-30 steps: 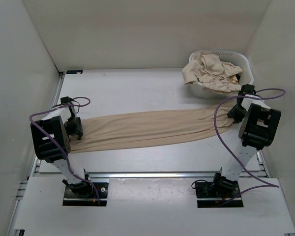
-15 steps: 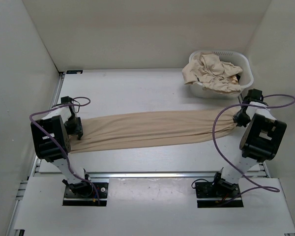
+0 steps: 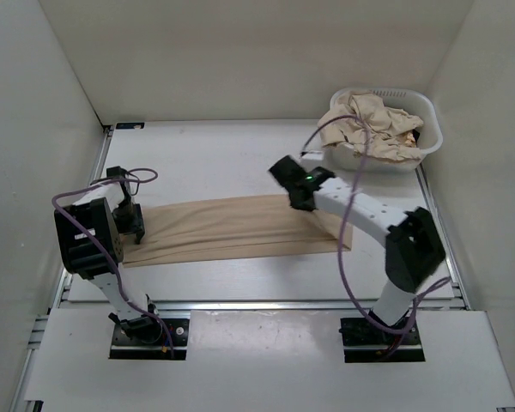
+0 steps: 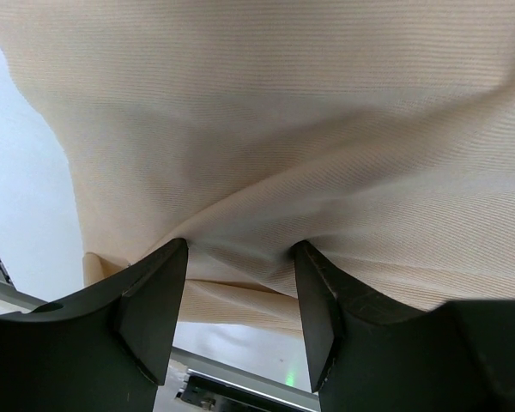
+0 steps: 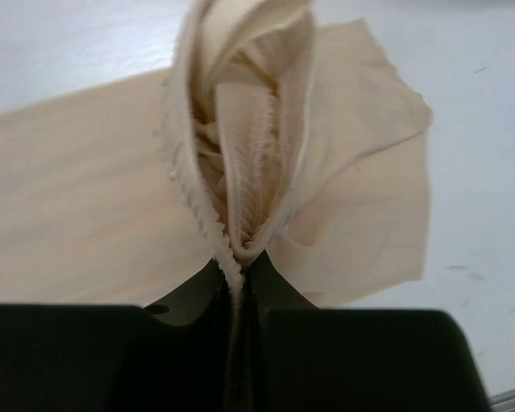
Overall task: Fold and stack the trousers
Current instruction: Fold the trousers
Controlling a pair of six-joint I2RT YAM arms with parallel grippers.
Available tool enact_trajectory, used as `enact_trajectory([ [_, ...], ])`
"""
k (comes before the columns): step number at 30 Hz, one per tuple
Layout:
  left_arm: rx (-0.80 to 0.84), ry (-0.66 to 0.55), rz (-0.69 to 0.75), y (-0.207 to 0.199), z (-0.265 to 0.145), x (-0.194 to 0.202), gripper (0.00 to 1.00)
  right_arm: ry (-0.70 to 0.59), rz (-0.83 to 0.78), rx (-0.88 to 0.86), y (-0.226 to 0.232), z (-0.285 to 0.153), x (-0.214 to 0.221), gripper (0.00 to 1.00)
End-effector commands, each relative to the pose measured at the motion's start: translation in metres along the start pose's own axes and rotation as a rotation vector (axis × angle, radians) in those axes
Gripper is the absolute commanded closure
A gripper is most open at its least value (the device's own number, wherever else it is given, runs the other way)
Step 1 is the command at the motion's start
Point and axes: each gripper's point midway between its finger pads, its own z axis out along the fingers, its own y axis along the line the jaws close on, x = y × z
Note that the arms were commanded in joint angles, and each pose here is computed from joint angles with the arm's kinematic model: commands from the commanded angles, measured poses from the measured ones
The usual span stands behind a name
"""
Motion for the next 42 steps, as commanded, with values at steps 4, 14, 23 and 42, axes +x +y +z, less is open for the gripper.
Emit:
enact_trajectory([
  [4, -0.036, -0.026, -0.012, 0.009, -0.004, -0.017, 0.36, -0.006, -0.067, 0.066, 0.077, -0.012, 0.046, 1.00],
  [14, -0.037, -0.048, -0.017, 0.010, -0.011, -0.024, 0.34, 0.028, -0.212, -0.014, 0.129, -0.024, 0.086, 1.00],
  [23, -0.037, -0.038, -0.015, 0.010, -0.012, -0.019, 0.33, 0.030, -0.409, -0.136, 0.163, -0.035, 0.105, 1.00],
  [42, -0.158, -0.162, -0.058, 0.042, -0.055, -0.051, 0.32, -0.091, -0.509, -0.464, 0.163, -0.122, 0.046, 0.22],
])
